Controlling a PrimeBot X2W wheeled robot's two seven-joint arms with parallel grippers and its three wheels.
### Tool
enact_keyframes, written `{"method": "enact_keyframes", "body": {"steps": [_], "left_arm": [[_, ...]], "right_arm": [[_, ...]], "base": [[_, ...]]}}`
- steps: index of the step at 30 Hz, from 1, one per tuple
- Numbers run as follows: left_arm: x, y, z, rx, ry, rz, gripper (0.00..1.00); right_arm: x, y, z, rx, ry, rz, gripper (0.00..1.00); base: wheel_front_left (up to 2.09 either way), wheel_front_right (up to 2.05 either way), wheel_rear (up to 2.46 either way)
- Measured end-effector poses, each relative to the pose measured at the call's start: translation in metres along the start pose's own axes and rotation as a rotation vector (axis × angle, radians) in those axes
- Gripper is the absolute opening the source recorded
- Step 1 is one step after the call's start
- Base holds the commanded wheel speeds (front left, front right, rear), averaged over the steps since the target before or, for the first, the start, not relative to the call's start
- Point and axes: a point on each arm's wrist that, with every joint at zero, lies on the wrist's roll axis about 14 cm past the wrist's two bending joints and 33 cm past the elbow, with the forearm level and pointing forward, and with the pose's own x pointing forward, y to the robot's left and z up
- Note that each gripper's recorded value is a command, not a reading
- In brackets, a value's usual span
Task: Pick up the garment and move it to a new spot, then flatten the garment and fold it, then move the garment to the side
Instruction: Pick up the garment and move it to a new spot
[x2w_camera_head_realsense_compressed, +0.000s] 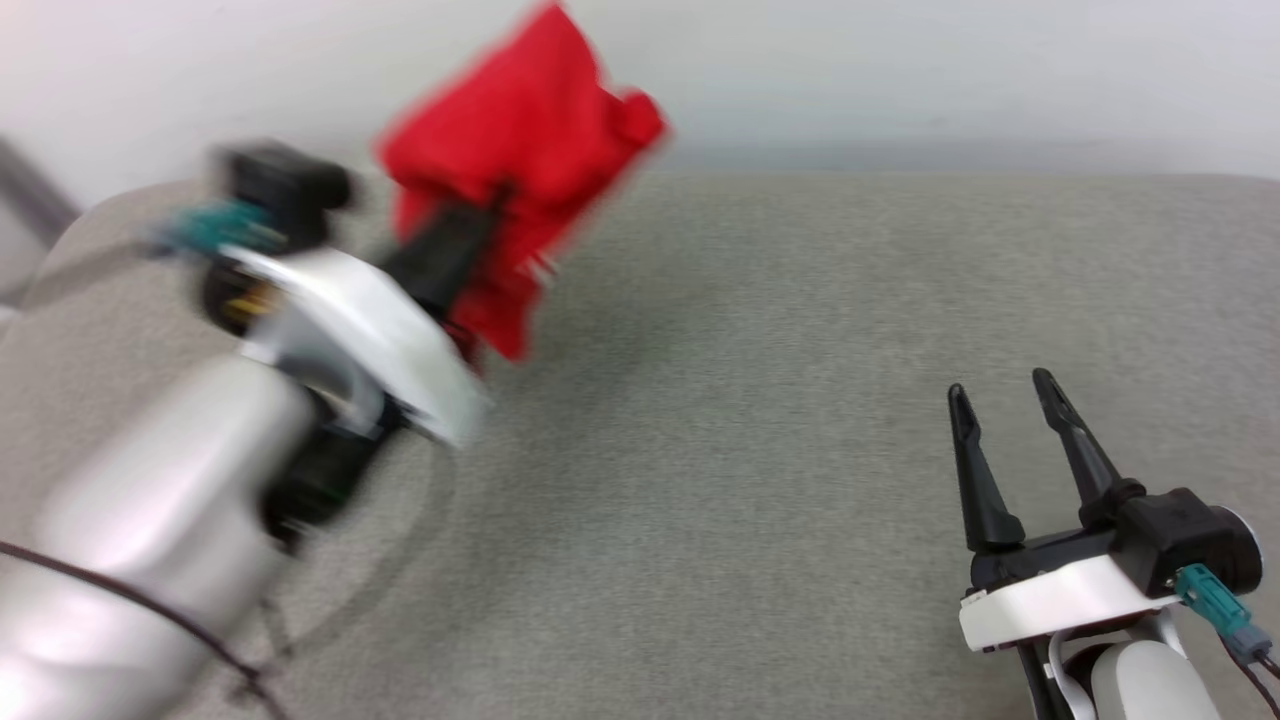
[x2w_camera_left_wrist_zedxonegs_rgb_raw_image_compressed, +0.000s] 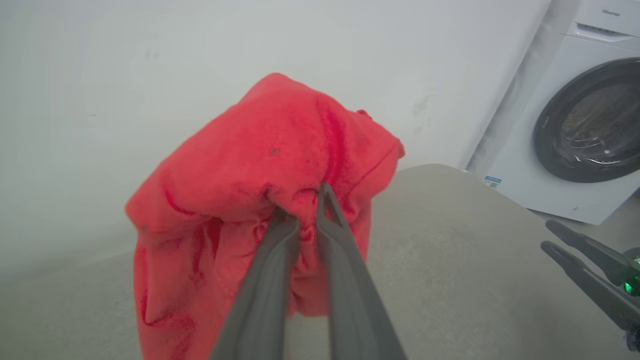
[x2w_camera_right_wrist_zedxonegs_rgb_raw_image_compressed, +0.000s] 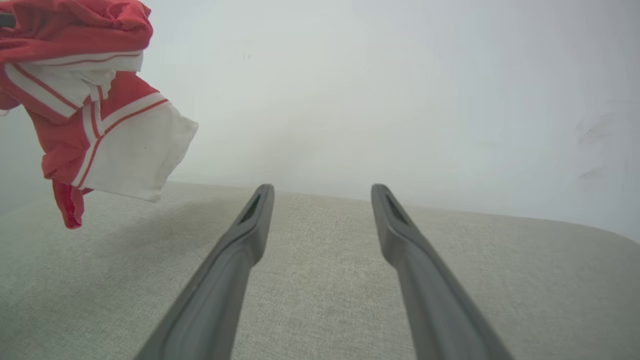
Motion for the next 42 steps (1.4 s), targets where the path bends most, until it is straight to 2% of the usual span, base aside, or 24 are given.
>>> {"method": "enact_keyframes", "body": {"steps": [5,11,12,13,16,19,21,24,29,32,36,42], "left_arm": [[0.021,-0.085,-0.065,-0.086,0.097,-0.149,0.0],[0.024,-0.174,-0.143,-0.193,0.264,-0.313,0.0],[0.022,-0.189,-0.156,-0.203,0.302,-0.348,0.67],[0.018,-0.201,-0.167,-0.209,0.332,-0.381,1.0],[0.011,-0.226,-0.189,-0.213,0.399,-0.458,1.0],[0.012,-0.233,-0.191,-0.225,0.385,-0.485,1.0],[0.017,-0.229,-0.183,-0.22,0.343,-0.481,1.0],[0.03,-0.207,-0.157,-0.172,0.229,-0.435,1.0],[0.042,-0.144,-0.104,-0.094,0.054,-0.276,1.0],[0.036,-0.1,-0.067,0.003,-0.045,-0.161,1.0],[0.011,-0.051,-0.013,0.109,-0.194,-0.018,1.0],[-0.054,-0.004,-0.008,0.213,-0.236,0.174,1.0]], "right_arm": [[-0.012,-0.021,0.011,-0.019,-0.021,-0.066,1.0],[-0.025,-0.047,0.017,-0.042,-0.03,-0.143,1.0],[-0.026,-0.05,0.017,-0.043,-0.03,-0.153,1.0],[-0.028,-0.053,0.017,-0.043,-0.028,-0.163,1.0],[-0.032,-0.059,0.016,-0.048,-0.021,-0.182,1.0],[-0.033,-0.061,0.015,-0.049,-0.018,-0.19,1.0],[-0.034,-0.061,0.015,-0.048,-0.017,-0.188,1.0],[-0.034,-0.056,0.016,-0.044,-0.022,-0.175,1.0],[-0.034,-0.044,0.024,-0.04,-0.043,-0.143,1.0],[-0.034,-0.036,0.028,-0.038,-0.053,-0.122,1.0],[-0.034,-0.024,0.032,-0.037,-0.066,-0.087,1.0],[-0.033,-0.005,0.033,-0.028,-0.069,-0.036,1.0]], "base": [[0.0,0.0,0.0],[0.0,0.0,0.0],[0.0,0.0,0.0],[0.0,0.0,0.0],[0.0,0.0,0.0],[0.0,0.0,0.0],[0.0,0.0,0.0],[0.0,0.0,0.0],[0.0,0.0,0.0],[0.0,0.0,0.0],[0.0,0.0,0.0],[0.0,0.0,0.0]]}}
